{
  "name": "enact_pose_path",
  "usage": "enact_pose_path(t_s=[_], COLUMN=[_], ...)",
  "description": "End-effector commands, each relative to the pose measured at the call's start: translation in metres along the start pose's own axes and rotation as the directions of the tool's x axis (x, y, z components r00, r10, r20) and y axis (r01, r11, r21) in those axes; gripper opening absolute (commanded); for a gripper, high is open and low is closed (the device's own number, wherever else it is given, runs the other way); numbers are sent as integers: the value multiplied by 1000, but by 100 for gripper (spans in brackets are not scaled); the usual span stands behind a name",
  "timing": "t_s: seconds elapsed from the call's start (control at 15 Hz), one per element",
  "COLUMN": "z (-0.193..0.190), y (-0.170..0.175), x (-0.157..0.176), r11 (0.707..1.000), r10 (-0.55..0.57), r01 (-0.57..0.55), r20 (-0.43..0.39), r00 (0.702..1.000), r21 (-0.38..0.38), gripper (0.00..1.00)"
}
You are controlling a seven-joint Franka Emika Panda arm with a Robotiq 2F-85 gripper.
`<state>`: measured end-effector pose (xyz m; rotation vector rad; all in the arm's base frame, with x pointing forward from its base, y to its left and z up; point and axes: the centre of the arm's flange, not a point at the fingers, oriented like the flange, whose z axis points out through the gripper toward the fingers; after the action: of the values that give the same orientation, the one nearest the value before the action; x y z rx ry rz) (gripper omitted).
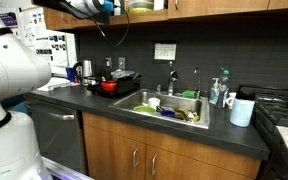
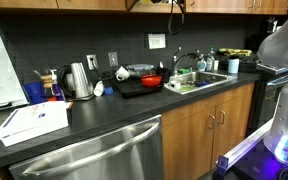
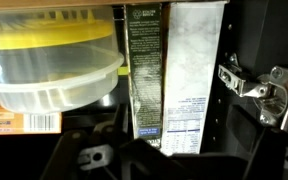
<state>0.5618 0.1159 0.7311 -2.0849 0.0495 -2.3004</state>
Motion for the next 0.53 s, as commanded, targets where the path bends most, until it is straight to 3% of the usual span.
enact_pose_path(t_s=[0.0, 0.47], z=[14, 15], y=[-4, -17], x=[3, 14], r11=[1000, 998], r10=[-27, -43], r01=[27, 47], r20=[-37, -67], r00=[999, 997], r21=[7, 50], gripper=[100, 100])
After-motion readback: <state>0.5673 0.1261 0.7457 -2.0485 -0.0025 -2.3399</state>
